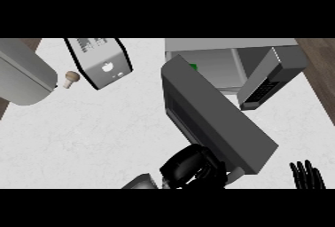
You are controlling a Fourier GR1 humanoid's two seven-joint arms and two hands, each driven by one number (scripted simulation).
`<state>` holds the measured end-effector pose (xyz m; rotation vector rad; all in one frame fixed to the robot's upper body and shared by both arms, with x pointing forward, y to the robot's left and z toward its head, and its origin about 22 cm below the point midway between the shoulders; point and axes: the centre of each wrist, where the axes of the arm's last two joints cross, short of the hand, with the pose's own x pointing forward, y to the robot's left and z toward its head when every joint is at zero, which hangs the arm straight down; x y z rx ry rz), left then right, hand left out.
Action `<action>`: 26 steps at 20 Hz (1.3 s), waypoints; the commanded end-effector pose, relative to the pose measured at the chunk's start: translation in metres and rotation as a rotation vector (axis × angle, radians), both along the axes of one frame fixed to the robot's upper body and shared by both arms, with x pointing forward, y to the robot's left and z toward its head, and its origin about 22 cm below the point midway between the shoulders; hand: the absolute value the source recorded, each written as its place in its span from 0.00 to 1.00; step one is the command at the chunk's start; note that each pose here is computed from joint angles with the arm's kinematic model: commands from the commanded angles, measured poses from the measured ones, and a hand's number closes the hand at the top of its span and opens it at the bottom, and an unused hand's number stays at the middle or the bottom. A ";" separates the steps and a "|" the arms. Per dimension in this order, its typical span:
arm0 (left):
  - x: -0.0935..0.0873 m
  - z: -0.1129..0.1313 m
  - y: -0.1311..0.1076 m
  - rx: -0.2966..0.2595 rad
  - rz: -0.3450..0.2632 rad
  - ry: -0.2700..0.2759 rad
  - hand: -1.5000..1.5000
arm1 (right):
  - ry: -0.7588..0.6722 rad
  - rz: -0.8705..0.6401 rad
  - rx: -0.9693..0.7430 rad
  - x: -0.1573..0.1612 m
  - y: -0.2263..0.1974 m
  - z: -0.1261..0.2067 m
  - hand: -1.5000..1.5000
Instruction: Pick up the milk, place it into the microwave and close the microwave
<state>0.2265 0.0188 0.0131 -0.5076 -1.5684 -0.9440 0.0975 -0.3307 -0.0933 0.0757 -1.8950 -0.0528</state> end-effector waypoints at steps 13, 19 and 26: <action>0.040 0.004 -0.020 -0.151 0.256 0.040 0.00 | -0.168 0.229 0.050 0.024 0.015 0.064 0.00; 0.070 0.016 -0.016 -0.214 0.437 -0.003 1.00 | -0.160 0.278 0.071 0.020 0.016 0.078 0.00; 0.095 0.031 -0.015 -0.289 0.492 0.009 1.00 | -0.152 0.358 0.091 0.021 0.022 0.092 0.00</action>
